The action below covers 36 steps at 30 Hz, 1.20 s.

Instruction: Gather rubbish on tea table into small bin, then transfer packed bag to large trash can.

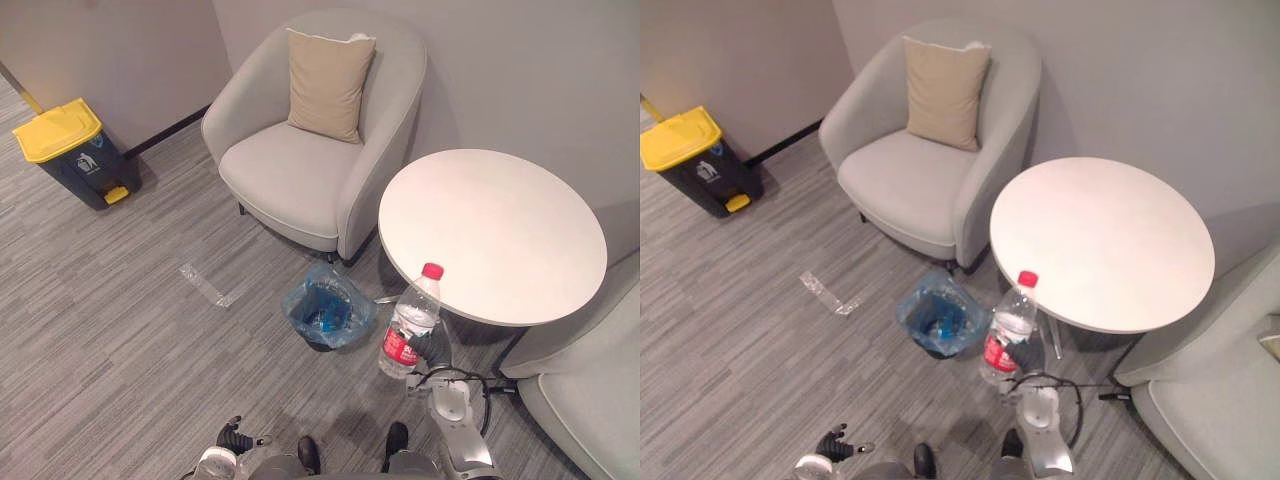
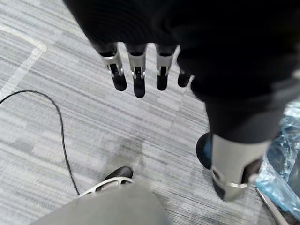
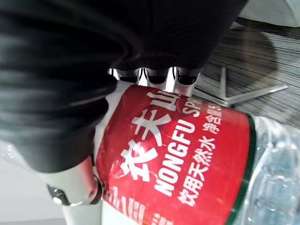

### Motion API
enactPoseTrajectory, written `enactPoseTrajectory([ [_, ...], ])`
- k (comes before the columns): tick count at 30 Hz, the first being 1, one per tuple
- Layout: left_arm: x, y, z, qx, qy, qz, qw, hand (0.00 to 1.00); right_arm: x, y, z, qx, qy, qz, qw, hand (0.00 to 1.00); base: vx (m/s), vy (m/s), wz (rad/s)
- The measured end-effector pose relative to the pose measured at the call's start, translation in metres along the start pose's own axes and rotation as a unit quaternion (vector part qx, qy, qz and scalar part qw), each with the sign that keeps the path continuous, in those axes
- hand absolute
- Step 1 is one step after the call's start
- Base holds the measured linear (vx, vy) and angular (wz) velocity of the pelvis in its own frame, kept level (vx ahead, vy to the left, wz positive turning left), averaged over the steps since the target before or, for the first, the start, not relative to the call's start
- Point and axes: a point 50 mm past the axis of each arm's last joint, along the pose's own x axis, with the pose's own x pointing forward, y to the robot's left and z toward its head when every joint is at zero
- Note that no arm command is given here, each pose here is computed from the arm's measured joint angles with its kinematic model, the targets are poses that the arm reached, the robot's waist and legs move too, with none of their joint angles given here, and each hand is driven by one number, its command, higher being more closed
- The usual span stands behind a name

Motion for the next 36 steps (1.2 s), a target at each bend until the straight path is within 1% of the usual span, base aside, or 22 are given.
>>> enactPoseTrajectory([
  [7, 0.002, 0.003, 0.003, 0.009, 0.006, 0.011, 1.0, 0.0, -0.002, 0.004, -0.012, -0.011, 0.025, 0.015, 0.999, 1.0, 0.23, -0.058, 0.53],
  [12, 0.003, -0.015, 0.018, -0.017, -0.007, -0.006, 1.0, 0.0, -0.001, -0.001, -0.013, -0.027, 0.026, 0.018, 0.999, 1.0, 0.23, -0.073, 0.29],
  [15, 0.003, -0.033, 0.032, -0.028, -0.024, -0.028, 0.999, 0.0, -0.004, -0.004, -0.017, -0.026, 0.032, 0.011, 0.999, 1.0, 0.16, -0.028, 0.29],
  [17, 0.003, -0.034, 0.042, -0.03, -0.037, -0.03, 0.998, 0.0, -0.002, -0.004, -0.015, -0.025, 0.028, 0.01, 0.999, 1.0, 0.1, 0.025, 0.05],
  [18, 0.003, -0.034, 0.045, -0.033, -0.046, -0.03, 0.998, 0.0, -0.001, 0.0, -0.012, -0.02, 0.025, 0.013, 0.999, 1.0, 0.08, 0.074, -0.21],
  [23, 0.002, -0.037, 0.053, -0.033, -0.063, -0.033, 0.997, 0.0, 0.009, -0.004, -0.004, -0.024, 0.01, 0.0, 1.0, 1.0, 0.07, 0.182, -0.4],
  [26, 0.003, -0.035, 0.053, -0.016, -0.065, -0.034, 0.997, 0.0, 0.004, 0.001, -0.009, -0.028, 0.018, 0.012, 0.999, 1.0, 0.05, 0.195, -0.11],
  [33, 0.004, -0.029, 0.047, 0.001, -0.056, -0.026, 0.998, 0.0, 0.0, 0.022, -0.007, -0.074, 0.001, 0.064, 0.995, 1.0, 0.03, 0.047, -0.17],
  [36, 0.006, -0.024, 0.052, -0.002, -0.064, -0.02, 0.998, 0.0, 0.011, 0.03, 0.001, -0.11, -0.02, 0.086, 0.99, 1.0, -0.05, -0.043, -0.05],
])
